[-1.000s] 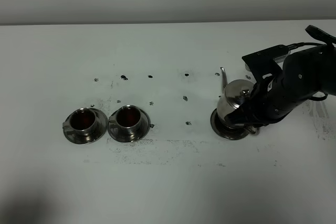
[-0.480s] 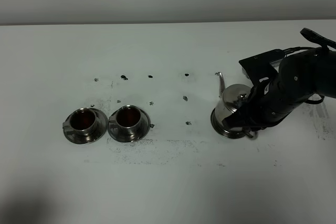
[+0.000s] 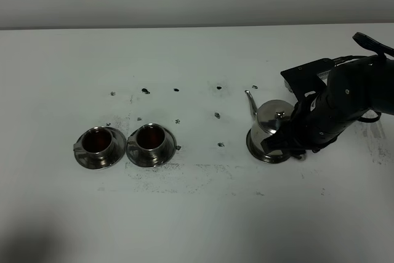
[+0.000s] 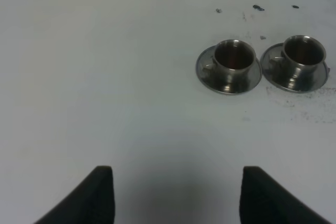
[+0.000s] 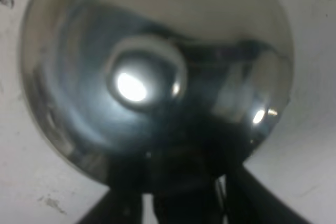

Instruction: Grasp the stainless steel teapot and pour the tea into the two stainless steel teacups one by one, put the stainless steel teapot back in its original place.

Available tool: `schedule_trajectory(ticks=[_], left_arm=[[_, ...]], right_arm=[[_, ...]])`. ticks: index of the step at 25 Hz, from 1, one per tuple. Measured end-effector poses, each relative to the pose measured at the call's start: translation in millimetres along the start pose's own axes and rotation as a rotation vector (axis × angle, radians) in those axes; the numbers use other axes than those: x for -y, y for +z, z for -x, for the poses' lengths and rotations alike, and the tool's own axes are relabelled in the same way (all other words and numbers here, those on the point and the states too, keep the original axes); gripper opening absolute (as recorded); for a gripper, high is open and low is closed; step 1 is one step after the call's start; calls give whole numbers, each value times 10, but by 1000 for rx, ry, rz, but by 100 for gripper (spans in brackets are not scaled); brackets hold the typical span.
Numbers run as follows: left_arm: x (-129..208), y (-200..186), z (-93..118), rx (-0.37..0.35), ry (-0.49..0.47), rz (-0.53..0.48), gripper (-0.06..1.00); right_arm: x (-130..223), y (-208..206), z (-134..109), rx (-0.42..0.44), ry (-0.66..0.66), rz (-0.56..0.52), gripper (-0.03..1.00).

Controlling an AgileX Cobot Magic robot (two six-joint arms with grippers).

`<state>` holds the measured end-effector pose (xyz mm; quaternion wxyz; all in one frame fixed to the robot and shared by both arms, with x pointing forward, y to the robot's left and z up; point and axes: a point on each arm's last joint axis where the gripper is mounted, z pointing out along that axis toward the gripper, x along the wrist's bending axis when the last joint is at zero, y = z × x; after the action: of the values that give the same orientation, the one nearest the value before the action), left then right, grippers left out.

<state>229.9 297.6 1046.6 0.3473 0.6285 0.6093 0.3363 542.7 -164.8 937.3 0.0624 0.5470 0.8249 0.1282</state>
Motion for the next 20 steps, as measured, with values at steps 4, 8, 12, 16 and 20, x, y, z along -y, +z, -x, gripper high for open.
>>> schedule_trajectory(ticks=[4,8,12,16,20], left_arm=[[0,0,0,0,0,0,51],[0,0,0,0,0,0,51],[0,0,0,0,0,0,51],[0,0,0,0,0,0,51],[0,0,0,0,0,0,51]], right_arm=[[0,0,0,0,0,0,58],[-7,-46,-1,0,-1,13,63],[-29,-260,-7,2,-7,75,63],[-40,-679,-9,3,-7,200,61],[25,-1222,51,27,-6,363,55]])
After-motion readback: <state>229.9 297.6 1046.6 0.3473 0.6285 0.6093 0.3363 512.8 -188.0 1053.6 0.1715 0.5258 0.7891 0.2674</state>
